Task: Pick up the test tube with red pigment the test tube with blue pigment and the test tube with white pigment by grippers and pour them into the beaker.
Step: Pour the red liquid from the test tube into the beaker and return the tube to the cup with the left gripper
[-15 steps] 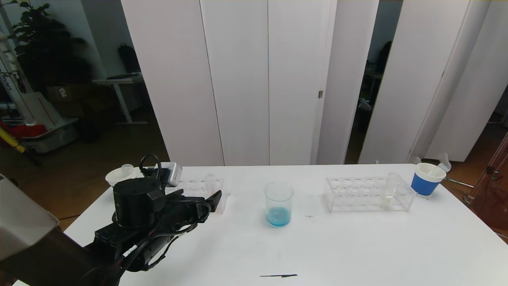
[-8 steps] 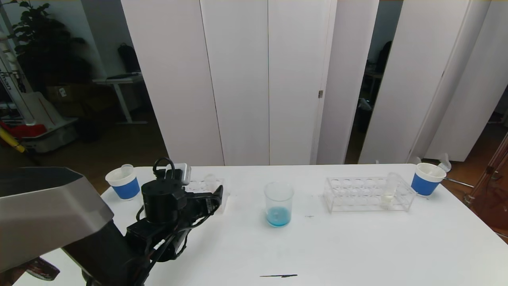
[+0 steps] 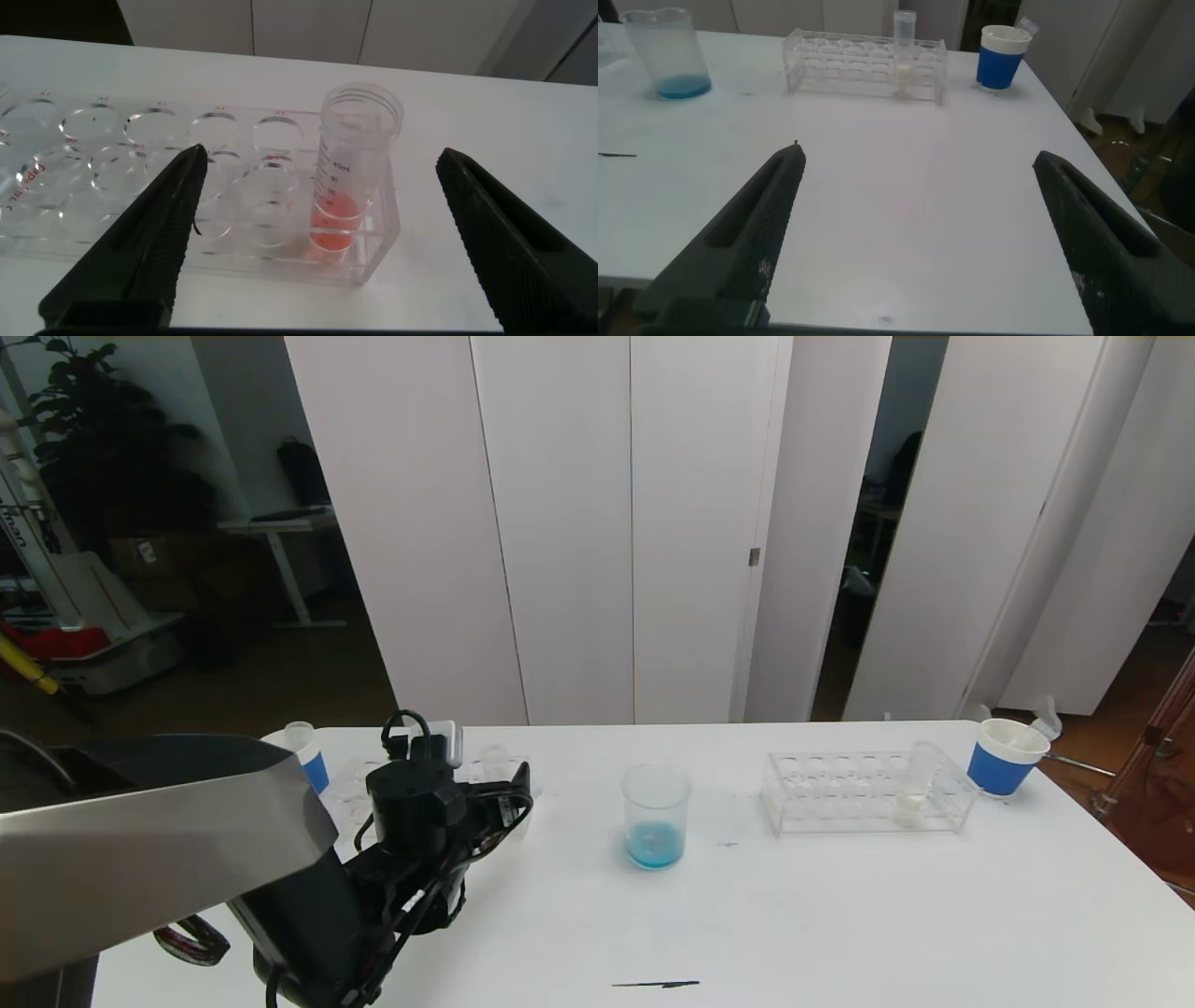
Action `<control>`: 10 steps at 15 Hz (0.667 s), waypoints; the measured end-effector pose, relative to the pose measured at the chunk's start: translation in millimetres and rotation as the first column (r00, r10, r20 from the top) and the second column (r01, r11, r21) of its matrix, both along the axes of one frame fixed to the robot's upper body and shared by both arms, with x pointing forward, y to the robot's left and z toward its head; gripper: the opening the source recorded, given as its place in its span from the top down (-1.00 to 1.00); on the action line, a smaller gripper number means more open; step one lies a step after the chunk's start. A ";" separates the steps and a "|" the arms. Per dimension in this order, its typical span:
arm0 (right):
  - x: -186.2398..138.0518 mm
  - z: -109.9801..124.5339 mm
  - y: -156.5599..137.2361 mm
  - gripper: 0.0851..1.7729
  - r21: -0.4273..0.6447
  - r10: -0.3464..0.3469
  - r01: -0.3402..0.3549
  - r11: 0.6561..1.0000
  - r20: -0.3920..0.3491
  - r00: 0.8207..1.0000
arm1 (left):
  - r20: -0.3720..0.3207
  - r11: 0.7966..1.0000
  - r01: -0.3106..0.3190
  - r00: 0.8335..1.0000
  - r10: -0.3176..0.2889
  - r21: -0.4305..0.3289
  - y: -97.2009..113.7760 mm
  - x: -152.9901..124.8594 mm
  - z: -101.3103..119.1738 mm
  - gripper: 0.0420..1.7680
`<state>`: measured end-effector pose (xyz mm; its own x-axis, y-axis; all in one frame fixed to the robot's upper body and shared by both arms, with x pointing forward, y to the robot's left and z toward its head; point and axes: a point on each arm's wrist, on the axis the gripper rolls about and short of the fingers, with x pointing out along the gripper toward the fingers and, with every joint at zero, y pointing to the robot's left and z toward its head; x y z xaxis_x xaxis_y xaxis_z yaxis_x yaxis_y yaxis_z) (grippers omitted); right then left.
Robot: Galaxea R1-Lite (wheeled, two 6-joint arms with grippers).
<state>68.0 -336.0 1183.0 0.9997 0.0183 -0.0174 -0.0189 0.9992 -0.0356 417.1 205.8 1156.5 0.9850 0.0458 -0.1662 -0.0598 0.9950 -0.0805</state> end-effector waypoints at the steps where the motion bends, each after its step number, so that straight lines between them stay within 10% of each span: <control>1: 0.0 0.1 0.0 -0.97 0.000 0.000 0.000 1.000 0.001 1.000 | -0.001 1.000 -0.003 1.000 0.003 0.001 -0.5 2.1 -2.5 -0.98; 10: 0.0 0.1 0.0 -0.97 0.000 0.000 0.000 1.000 0.001 1.000 | 0.038 0.998 -0.066 0.997 0.066 -0.007 2.8 22.8 -13.6 -0.98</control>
<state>68.0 -336.0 1183.0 0.9997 0.0187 -0.0166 -0.0193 0.9992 -0.0360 439.9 208.6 1142.8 0.9855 0.1101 -0.1292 -0.1221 0.9885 -0.0894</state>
